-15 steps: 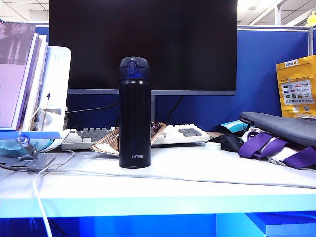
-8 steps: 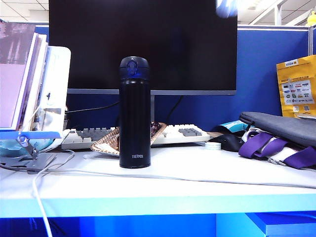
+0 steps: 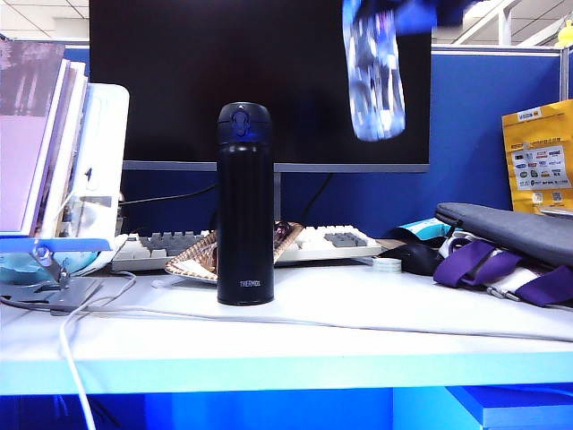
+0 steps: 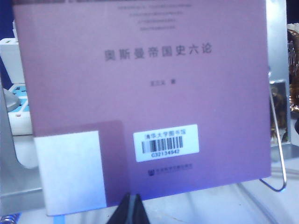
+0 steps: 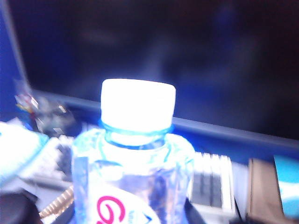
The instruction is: Pick up the mineral water bottle and place it vertically to the right of the black thermos cup.
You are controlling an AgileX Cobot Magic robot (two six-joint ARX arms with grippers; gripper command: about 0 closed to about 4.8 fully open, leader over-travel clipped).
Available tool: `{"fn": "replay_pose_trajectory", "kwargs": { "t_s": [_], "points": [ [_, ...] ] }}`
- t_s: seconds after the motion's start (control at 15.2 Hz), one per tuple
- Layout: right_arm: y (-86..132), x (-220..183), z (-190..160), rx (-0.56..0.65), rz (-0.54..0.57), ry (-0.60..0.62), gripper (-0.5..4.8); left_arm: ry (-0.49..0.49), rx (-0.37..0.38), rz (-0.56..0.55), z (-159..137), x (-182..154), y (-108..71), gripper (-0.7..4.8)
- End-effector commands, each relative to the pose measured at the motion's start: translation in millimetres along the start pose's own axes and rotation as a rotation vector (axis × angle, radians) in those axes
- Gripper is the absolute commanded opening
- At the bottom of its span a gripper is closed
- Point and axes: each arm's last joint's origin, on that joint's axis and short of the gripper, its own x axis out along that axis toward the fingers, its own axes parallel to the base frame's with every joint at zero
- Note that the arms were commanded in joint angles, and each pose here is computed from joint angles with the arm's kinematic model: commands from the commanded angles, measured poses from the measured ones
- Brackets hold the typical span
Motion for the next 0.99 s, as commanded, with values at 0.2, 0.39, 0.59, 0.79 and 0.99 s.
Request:
{"fn": "replay_pose_trajectory", "kwargs": {
  "t_s": [0.2, 0.39, 0.59, 0.79, 0.99],
  "points": [
    [2, 20, -12, -0.060, 0.005, -0.059, 2.20, 0.010, 0.001, 0.005, -1, 0, 0.3, -0.05],
    [5, 21, -36, -0.055, 0.016, -0.035, 2.20, 0.010, 0.001, 0.005, -1, 0, 0.3, -0.05],
    [10, 20, -64, -0.052, 0.017, -0.009, 2.20, 0.010, 0.001, 0.005, -1, 0, 0.3, -0.05],
    [20, 28, -82, -0.053, 0.045, -0.030, 2.20, 0.010, 0.001, 0.004, -1, 0, 0.2, -0.05],
    [37, 34, -90, -0.071, 0.040, -0.052, 2.19, 0.010, 0.001, 0.005, -1, 0, 0.3, -0.05]
  ]
}}
